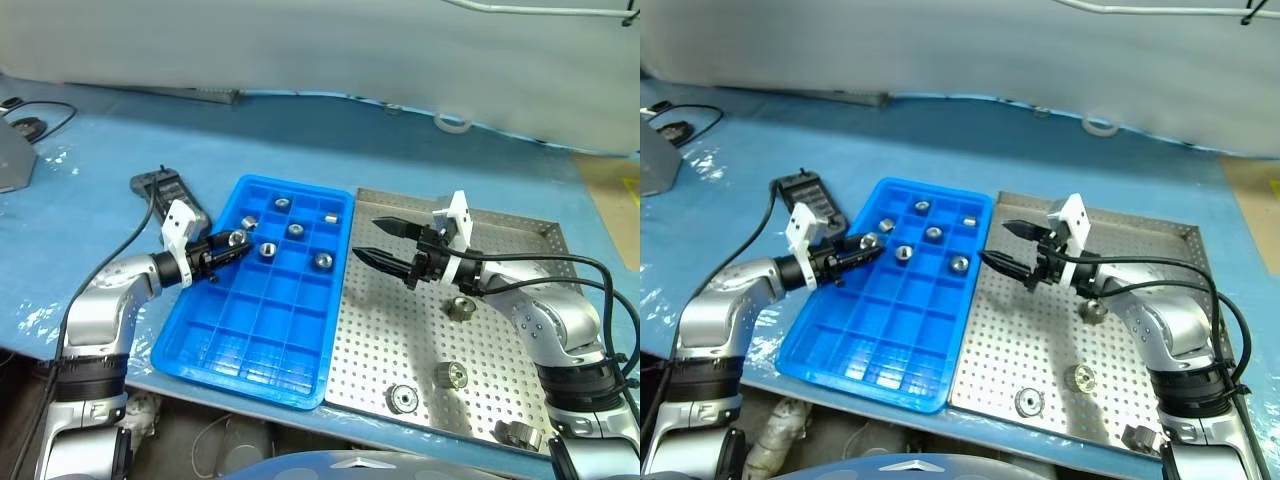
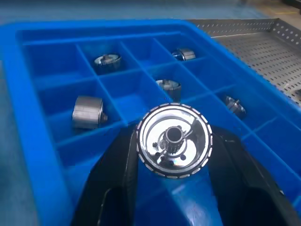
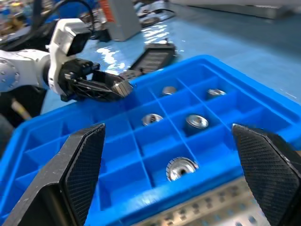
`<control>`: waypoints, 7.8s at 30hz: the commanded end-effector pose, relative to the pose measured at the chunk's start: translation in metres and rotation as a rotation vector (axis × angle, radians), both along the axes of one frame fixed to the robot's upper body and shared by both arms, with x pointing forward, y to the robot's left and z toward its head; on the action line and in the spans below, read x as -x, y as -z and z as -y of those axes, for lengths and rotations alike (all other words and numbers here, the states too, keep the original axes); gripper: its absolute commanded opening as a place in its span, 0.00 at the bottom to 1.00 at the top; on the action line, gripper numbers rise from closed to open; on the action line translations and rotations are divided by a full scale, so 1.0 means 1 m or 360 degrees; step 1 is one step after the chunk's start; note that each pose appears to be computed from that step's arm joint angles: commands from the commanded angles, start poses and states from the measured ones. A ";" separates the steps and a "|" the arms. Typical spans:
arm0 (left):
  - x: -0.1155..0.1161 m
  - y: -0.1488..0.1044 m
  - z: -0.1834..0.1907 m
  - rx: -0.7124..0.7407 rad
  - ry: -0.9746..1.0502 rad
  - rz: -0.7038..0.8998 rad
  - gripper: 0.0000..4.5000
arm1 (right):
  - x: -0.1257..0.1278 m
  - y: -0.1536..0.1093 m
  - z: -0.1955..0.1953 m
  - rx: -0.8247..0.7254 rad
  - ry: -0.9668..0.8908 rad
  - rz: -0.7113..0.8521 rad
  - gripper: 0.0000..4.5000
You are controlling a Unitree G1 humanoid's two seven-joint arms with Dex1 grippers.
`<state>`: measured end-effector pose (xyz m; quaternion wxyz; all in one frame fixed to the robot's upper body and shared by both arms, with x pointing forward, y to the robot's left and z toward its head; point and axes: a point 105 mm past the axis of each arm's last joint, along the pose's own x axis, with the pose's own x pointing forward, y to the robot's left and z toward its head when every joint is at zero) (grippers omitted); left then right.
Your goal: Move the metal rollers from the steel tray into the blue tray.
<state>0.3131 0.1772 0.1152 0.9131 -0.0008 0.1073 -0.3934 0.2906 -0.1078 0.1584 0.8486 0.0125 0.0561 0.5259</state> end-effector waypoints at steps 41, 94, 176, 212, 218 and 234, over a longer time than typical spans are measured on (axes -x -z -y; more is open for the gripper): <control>-0.006 -0.047 0.019 0.0231 0.0358 0.0147 0.99 | 0.003 -0.007 0.061 0.0125 0.0263 0.0035 1.00; 0.051 0.048 0.365 -0.0474 0.1441 0.0111 0.99 | 0.109 0.014 0.144 0.0214 0.1627 0.0084 1.00; 0.034 0.011 0.055 -0.0198 0.0319 -0.0005 0.41 | 0.000 0.001 0.008 0.0154 -0.0033 0.0057 1.00; -0.006 -0.044 0.102 -0.0042 0.0692 0.0085 0.91 | -0.011 -0.018 0.035 0.0146 0.0233 0.0180 1.00; -0.007 -0.045 0.139 -0.0053 0.1059 0.0109 0.91 | 0.003 -0.025 0.067 0.0159 0.0515 0.0225 1.00; 0.021 -0.043 0.230 -0.0030 0.1966 0.0092 0.91 | 0.092 -0.021 0.102 0.0193 0.1180 0.0189 1.00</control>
